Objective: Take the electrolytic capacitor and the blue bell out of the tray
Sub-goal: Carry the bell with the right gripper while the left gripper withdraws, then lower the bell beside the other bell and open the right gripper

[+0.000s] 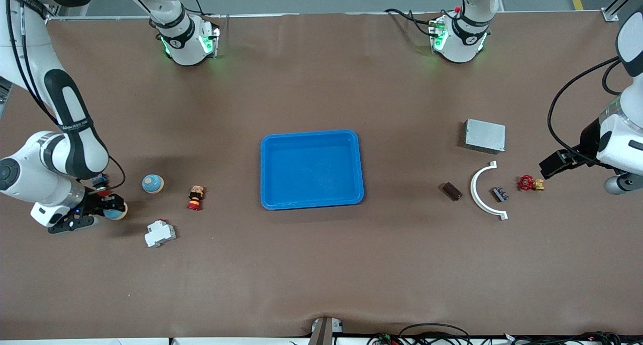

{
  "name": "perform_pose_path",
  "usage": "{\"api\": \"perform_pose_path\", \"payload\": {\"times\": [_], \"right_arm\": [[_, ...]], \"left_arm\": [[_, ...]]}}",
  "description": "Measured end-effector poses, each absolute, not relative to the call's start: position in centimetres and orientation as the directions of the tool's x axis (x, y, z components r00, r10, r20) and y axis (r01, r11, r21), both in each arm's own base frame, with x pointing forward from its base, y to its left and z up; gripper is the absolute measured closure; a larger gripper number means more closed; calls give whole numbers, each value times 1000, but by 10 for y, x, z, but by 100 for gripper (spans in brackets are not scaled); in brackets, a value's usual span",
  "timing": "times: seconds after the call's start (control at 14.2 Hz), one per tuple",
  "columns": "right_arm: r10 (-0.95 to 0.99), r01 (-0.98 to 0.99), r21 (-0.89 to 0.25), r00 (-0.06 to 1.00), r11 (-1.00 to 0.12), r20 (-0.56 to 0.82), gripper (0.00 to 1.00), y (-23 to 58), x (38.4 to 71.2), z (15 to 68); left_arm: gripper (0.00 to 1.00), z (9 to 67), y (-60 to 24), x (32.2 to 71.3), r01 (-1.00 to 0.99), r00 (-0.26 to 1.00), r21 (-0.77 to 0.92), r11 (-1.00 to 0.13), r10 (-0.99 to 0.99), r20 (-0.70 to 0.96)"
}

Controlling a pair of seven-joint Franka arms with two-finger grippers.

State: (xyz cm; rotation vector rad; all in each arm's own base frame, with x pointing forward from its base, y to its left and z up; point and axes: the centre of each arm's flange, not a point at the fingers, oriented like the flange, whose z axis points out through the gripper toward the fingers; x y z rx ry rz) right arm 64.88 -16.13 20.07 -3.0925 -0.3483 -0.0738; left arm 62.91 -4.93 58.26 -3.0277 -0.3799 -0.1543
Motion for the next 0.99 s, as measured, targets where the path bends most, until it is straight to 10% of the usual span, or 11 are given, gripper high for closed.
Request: {"api": "perform_pose_path", "payload": {"times": [0.99], "right_arm": [[285,287,1,954,-958,89,36,-206,672,189]], "left_arm": [[0,583,-61,627,227,970,-75,-971,219,108]]}}
